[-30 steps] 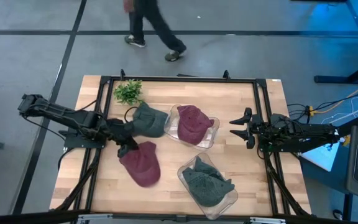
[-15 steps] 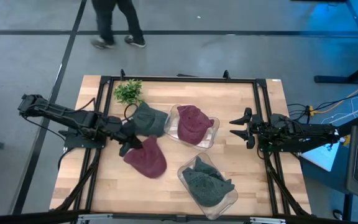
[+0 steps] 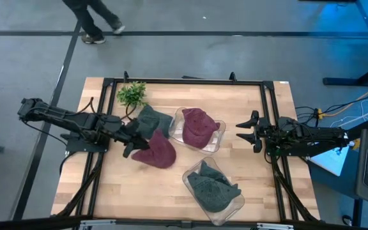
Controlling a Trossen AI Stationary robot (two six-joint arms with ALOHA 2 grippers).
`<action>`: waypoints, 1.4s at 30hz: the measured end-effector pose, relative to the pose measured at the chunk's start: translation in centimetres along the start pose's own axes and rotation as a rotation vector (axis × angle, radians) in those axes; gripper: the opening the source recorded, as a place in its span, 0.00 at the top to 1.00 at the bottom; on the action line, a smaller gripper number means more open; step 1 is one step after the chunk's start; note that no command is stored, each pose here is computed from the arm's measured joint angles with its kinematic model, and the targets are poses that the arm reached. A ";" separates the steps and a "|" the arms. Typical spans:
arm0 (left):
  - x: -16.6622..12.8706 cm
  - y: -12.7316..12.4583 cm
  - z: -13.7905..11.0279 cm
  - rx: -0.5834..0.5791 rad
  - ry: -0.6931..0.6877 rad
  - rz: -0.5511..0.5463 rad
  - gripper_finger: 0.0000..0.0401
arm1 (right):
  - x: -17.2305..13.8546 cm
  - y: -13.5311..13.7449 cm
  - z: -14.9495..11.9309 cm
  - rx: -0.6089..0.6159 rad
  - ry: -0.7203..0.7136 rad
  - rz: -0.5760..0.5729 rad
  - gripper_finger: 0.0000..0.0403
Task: Pick & Place hat
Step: Put the red cap into the top transparent bin
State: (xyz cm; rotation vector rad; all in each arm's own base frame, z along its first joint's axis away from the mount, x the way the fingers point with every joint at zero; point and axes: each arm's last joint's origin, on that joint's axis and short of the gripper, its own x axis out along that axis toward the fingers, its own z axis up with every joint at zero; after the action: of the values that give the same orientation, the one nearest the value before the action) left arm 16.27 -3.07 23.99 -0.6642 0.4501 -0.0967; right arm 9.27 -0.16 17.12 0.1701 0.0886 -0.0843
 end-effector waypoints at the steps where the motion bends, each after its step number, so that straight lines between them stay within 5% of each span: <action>1: -0.1 0.1 0.1 -0.002 -0.009 0.001 0.92 | 0.0 0.0 0.0 0.000 0.000 0.000 0.47; 16: -1.7 -0.3 2.4 0.003 -0.192 -0.071 0.92 | 0.0 0.0 0.0 0.000 -0.001 0.000 0.47; 29: -4.6 -2.6 6.9 0.256 -0.178 0.021 0.92 | 0.0 0.0 0.0 0.000 0.000 0.000 0.47; 42: -3.6 -2.6 10.7 0.418 -0.104 0.054 0.92 | 0.0 0.0 0.0 0.000 0.000 0.000 0.47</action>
State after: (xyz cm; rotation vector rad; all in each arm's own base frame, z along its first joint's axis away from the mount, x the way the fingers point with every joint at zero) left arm 17.78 1.89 34.41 -0.2444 0.3329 -0.1004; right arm 9.26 -0.16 17.13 0.1702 0.0882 -0.0841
